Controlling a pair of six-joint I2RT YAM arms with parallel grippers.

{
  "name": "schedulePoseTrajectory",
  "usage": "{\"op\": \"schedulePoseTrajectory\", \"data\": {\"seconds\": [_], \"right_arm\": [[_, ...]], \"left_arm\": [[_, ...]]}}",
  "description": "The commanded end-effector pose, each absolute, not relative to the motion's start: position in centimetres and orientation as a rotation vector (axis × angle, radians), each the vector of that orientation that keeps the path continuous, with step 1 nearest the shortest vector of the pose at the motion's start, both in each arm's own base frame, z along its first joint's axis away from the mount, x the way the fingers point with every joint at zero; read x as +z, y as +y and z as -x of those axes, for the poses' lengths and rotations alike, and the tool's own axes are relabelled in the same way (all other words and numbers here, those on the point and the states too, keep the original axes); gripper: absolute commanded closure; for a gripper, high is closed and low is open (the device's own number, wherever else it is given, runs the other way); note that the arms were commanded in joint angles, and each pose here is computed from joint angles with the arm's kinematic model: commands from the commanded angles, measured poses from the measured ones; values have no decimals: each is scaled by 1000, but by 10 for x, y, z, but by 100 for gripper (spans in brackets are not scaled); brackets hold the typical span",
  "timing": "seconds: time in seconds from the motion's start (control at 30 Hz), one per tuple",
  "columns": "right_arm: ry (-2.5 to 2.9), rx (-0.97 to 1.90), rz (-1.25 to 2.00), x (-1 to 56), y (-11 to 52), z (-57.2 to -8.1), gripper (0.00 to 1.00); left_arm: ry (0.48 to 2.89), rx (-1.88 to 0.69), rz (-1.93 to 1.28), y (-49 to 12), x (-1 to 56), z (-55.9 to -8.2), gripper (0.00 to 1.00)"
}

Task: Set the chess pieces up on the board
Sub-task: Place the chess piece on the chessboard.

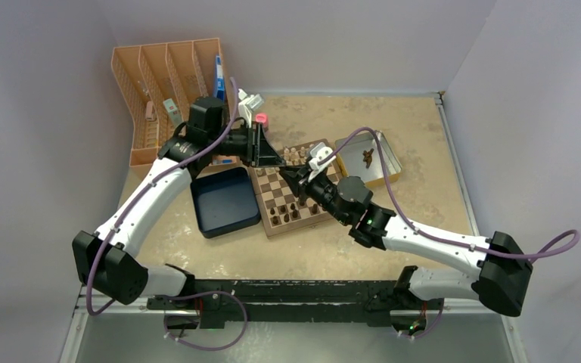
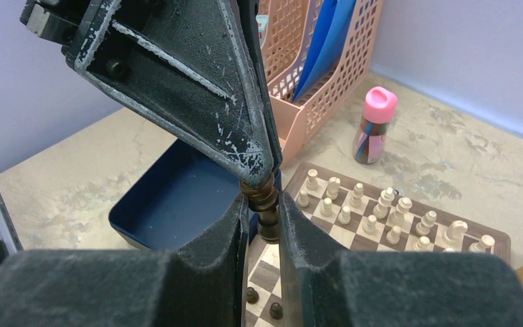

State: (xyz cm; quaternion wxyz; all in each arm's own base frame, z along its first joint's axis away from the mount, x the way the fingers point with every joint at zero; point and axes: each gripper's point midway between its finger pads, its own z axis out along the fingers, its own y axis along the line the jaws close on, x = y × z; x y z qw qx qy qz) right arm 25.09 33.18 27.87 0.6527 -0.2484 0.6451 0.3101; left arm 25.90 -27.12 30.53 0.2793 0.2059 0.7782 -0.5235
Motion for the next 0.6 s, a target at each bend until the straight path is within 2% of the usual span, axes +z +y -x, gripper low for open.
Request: {"op": "schedulePoseTrajectory", "data": {"seconds": [0.0,0.17,0.4,0.5,0.57], "right_arm": [[1423,734,515,303,336,-254,85],[1434,737,494,299,333,-253,85],[1452,756,496,296,334,-251,85],[1460,772,514,292,335,-247,86],[1461,782,521,290,335,-245,86]], "left_arm": [[2053,-1363,-615,-271,306,-254,88],[2060,-1273,-598,-266,299,-259,98],[1996,-1188,-639,-260,302,-263,100],[1950,-1185,-694,-260,308,-260,77],[1907,-1182,-733,-260,313,-255,70]]}}
